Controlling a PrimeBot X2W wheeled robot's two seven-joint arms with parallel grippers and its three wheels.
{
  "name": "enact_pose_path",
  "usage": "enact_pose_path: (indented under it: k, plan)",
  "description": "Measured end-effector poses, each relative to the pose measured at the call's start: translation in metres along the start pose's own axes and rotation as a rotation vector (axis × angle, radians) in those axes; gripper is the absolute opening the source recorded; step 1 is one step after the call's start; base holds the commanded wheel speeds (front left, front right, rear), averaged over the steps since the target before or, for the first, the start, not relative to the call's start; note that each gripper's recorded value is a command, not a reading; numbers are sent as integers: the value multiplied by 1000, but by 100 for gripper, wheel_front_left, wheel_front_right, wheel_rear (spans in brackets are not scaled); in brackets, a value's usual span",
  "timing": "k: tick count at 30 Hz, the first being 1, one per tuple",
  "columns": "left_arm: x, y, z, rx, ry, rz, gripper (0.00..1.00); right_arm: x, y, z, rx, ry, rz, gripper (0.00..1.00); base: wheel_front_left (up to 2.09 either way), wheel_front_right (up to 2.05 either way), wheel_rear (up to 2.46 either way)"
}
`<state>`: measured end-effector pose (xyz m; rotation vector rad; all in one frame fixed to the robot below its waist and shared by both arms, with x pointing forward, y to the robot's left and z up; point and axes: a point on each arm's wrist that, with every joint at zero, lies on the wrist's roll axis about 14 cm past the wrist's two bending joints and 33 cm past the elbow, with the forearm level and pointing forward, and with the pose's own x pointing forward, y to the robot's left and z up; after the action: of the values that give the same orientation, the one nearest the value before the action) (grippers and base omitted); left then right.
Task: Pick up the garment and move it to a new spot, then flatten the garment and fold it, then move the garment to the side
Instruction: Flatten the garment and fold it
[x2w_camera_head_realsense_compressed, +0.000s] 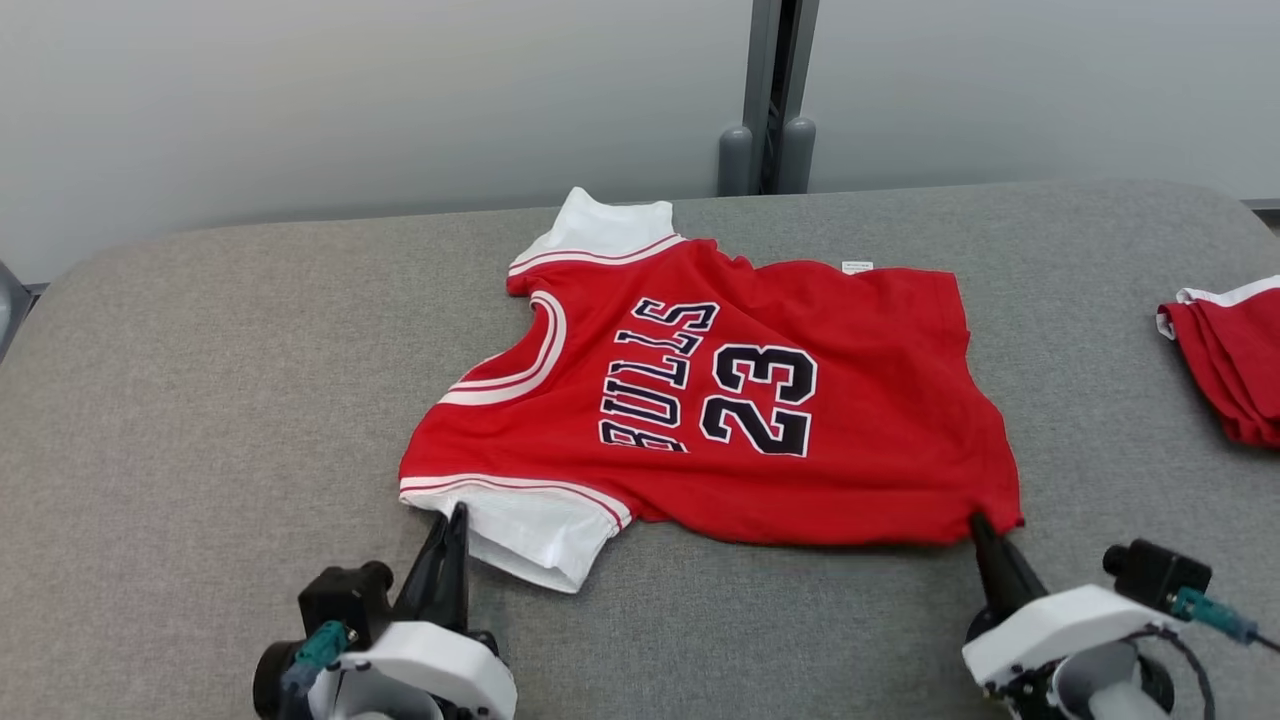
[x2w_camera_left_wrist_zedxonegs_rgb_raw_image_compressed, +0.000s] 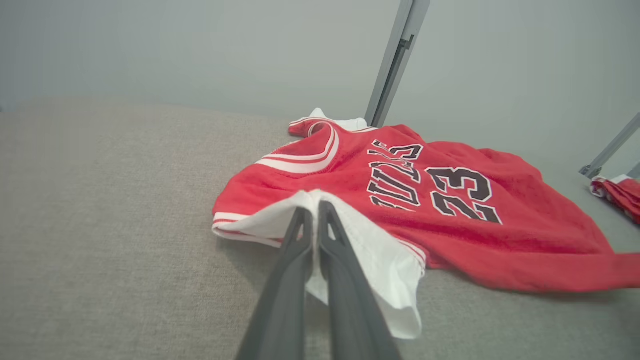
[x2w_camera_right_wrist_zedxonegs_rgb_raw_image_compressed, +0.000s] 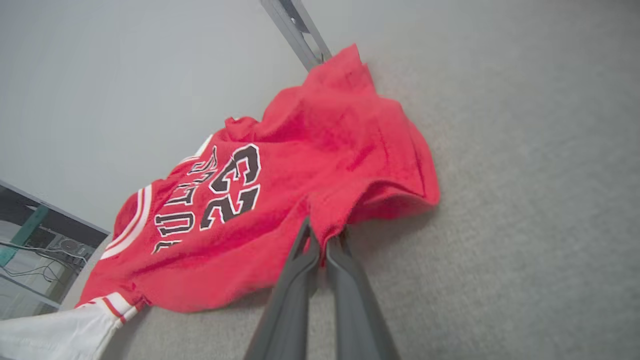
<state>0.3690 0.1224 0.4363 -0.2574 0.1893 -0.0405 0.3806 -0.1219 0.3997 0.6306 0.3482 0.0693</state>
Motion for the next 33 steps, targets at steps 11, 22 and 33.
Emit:
enact_pose_path:
  k: [11,22,33]
  plan:
    - [28,-36,150,-89,-345,-178,0,15,59,151,-238,-258,198,0,0,0,0]
    - [34,-83,298,-222,-522,-341,0,12,145,263,-392,-415,339,0,0,0,0]
    - [113,-98,373,-197,-483,-346,0,70,195,339,-480,-421,361,0,0,0,0]
